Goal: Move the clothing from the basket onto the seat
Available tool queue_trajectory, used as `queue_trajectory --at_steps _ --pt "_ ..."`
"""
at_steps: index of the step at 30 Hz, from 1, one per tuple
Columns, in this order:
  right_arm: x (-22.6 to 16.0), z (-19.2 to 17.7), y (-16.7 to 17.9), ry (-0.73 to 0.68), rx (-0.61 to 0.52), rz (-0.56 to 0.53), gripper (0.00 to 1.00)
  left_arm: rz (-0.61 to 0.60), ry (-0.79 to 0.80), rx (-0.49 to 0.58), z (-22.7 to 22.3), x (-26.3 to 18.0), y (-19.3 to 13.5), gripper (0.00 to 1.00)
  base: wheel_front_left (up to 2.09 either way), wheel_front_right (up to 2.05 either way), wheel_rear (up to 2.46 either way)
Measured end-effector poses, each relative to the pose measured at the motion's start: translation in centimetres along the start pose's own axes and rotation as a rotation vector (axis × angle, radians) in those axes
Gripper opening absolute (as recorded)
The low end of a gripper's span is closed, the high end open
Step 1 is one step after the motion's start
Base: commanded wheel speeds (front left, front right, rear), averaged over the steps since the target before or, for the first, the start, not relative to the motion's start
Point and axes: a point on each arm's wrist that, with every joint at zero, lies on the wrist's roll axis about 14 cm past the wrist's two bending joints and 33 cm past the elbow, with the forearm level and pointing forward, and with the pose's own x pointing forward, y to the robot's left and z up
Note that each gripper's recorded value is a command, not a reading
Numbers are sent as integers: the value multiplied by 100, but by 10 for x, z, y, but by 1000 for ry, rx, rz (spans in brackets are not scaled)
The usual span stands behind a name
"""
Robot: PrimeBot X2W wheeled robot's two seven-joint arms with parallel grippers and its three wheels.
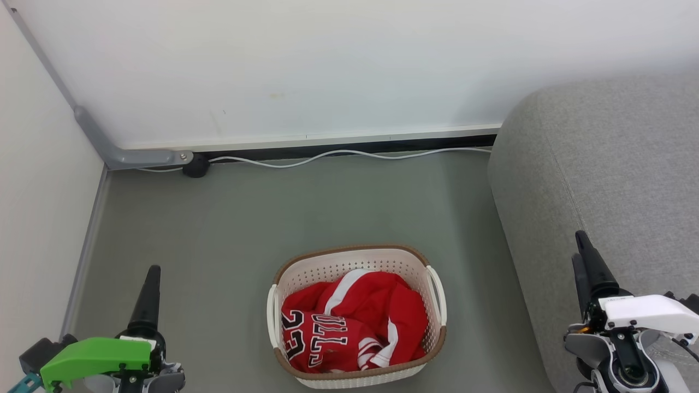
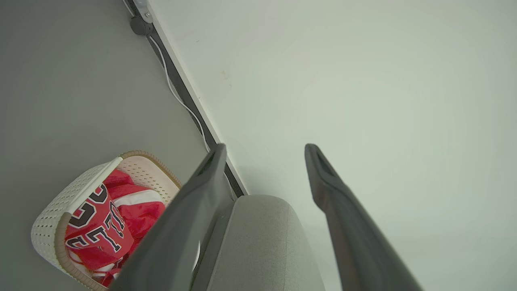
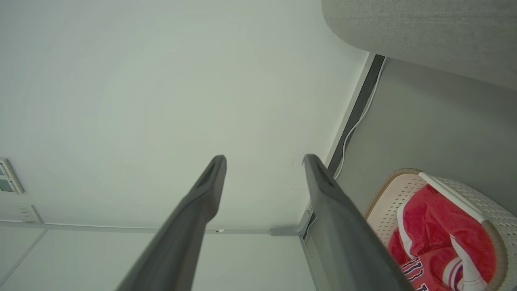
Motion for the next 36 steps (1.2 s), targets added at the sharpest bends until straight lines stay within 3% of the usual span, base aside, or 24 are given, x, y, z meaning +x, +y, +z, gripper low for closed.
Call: queue_trajectory --at_steps 7,19,36 --pt "1 -6 8 11 -100 16 100 -28 -10 114 2 1 -11 100 0 0 0" --pt "2 -23 21 43 -317 56 100 -74 0 403 -4 2 -27 100 0 0 0" --pt "-1 -45 29 66 -608 100 100 -85 20 768 -24 -5 -25 100 0 0 0"
